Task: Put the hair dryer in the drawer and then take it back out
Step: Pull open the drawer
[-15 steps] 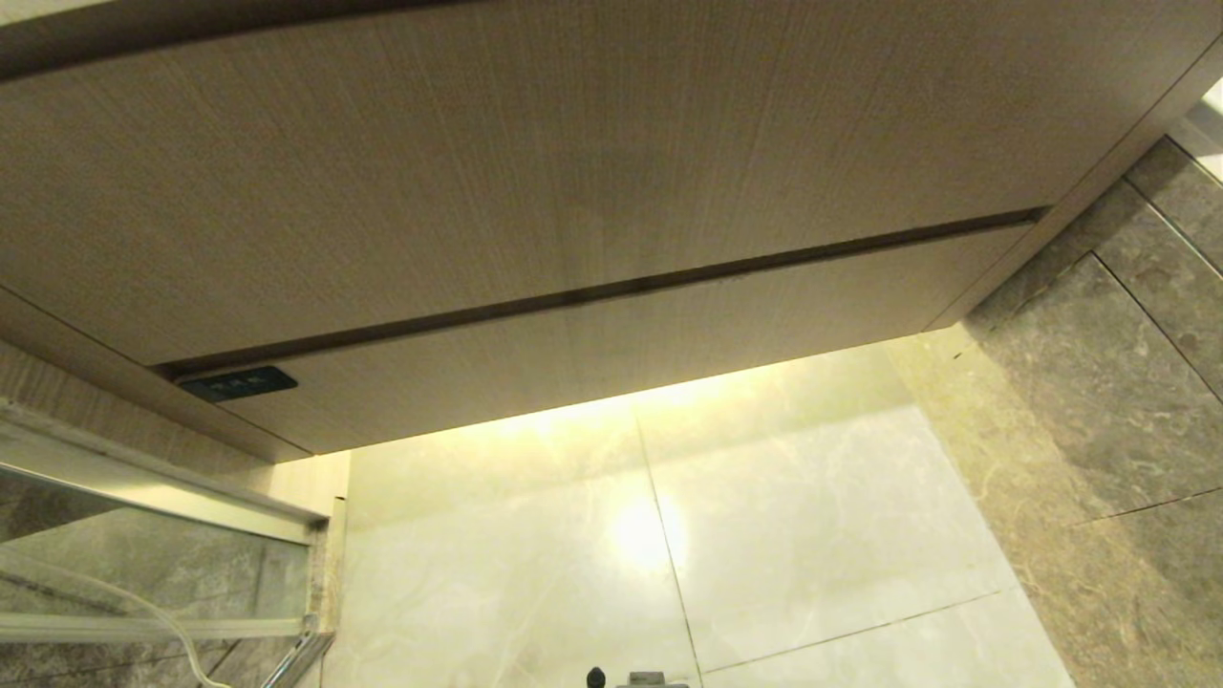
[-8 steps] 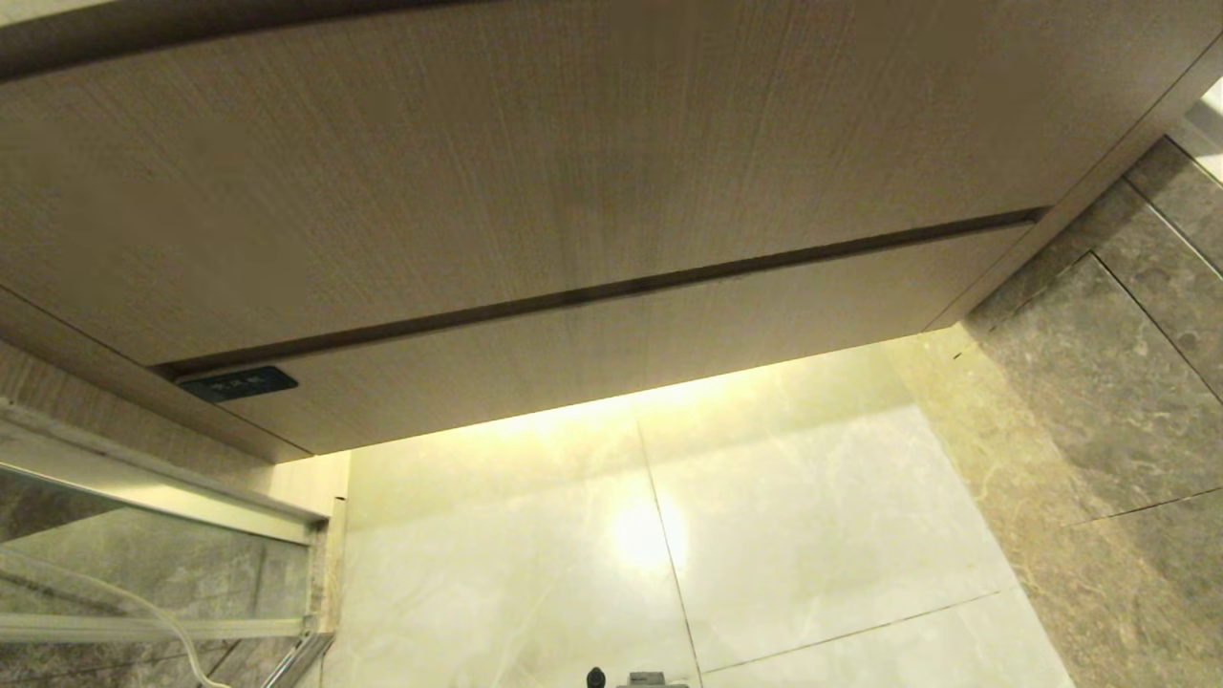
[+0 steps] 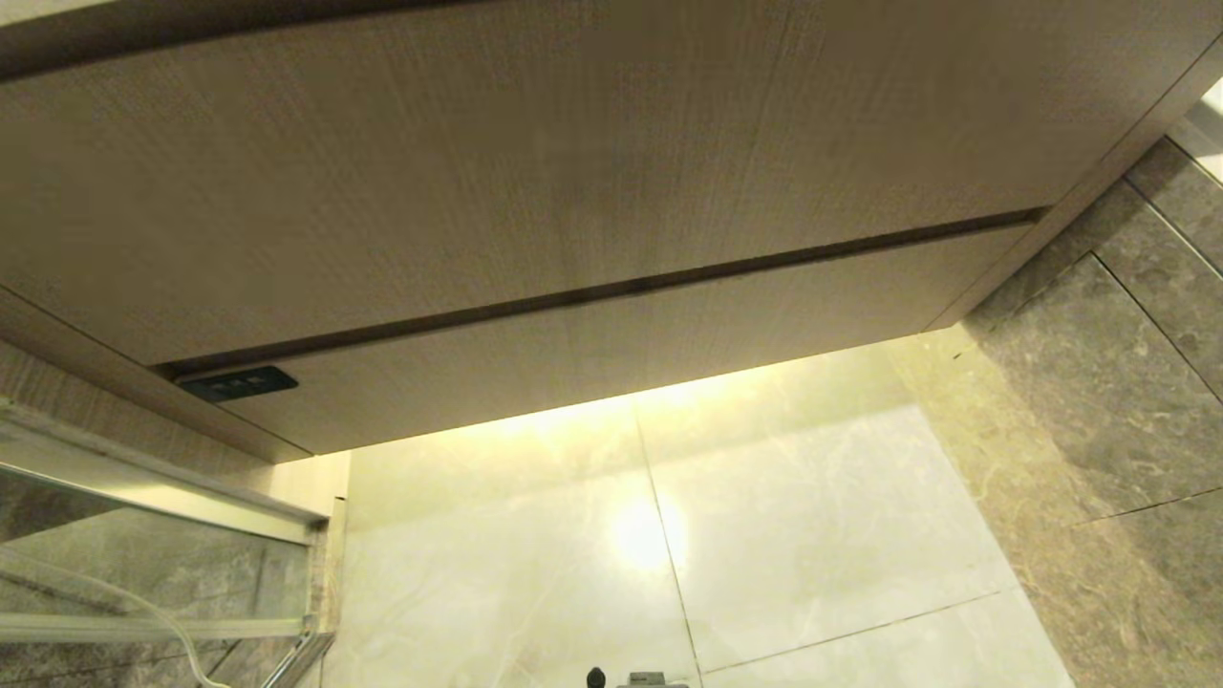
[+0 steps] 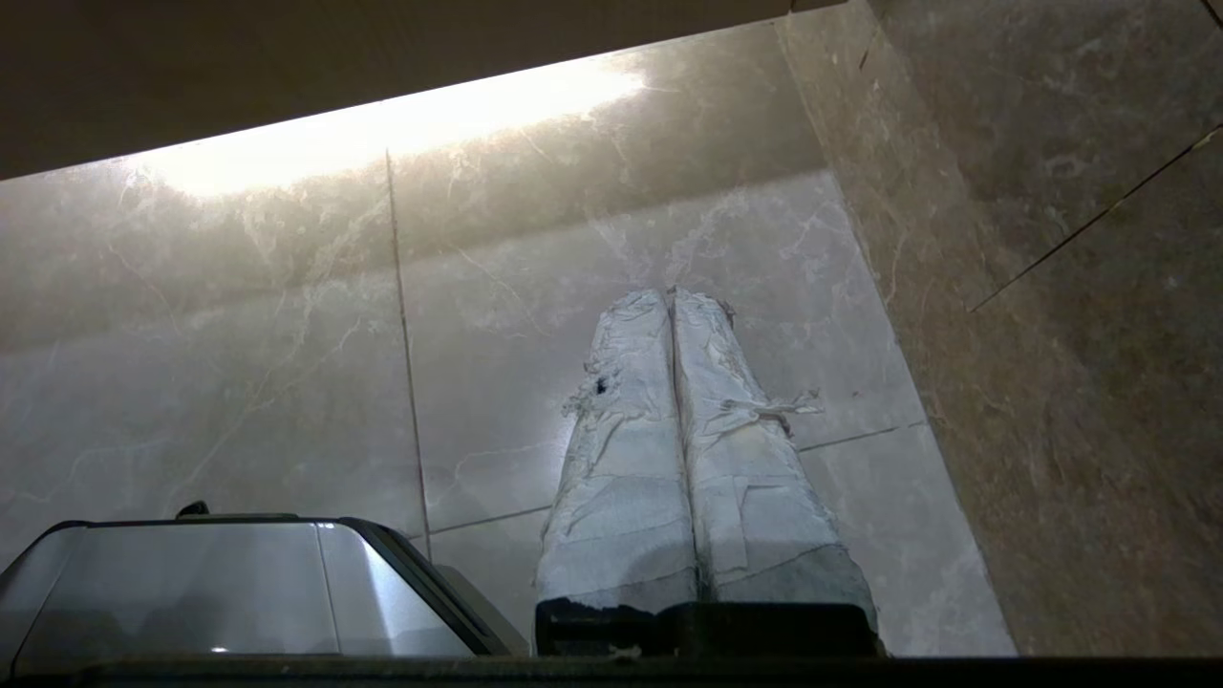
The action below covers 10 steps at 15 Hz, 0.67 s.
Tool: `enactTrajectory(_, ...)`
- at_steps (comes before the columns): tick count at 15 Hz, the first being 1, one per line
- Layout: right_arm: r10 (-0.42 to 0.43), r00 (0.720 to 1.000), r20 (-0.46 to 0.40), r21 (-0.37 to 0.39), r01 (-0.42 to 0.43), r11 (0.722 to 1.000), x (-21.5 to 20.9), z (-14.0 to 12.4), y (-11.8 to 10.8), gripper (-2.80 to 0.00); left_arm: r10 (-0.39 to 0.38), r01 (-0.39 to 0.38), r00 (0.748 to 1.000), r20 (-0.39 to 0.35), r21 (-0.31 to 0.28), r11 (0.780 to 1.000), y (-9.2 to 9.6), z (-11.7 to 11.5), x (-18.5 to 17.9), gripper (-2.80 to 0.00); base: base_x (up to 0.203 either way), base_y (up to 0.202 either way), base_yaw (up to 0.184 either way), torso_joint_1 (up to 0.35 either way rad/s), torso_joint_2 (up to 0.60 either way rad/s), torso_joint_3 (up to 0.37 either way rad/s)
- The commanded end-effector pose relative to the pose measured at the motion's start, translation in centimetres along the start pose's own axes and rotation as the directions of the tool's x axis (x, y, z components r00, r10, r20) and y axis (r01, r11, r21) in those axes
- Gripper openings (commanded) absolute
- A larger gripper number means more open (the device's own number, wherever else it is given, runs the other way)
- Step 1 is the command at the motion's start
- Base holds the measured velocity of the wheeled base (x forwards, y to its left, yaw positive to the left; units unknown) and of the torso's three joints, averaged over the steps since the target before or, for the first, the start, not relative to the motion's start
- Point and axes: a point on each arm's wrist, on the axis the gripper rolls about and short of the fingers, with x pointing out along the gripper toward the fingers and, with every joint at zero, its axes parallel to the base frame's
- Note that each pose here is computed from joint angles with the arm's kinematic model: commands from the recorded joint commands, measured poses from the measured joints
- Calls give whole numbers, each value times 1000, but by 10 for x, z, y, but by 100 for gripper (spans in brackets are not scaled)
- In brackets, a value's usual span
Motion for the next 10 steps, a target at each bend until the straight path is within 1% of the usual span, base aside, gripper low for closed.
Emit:
enactTrajectory(1, 2, 1000, -5, -2, -2, 1000, 0, -1, 0, -280, 0, 0, 1000, -1, 0, 1000, 0, 0, 0, -280, 0, 0, 0, 0, 0, 0)
enactTrajectory(5, 5, 1000, -4, -12, -5, 1000, 0, -1, 0, -280, 0, 0, 1000, -1, 0, 1000, 0, 0, 0, -280, 0, 0, 0, 0, 0, 0)
enactTrajectory(10, 2, 1000, -4, -2, -2, 1000, 0, -1, 0, -280, 0, 0, 1000, -1, 0, 1000, 0, 0, 0, -280, 0, 0, 0, 0, 0, 0)
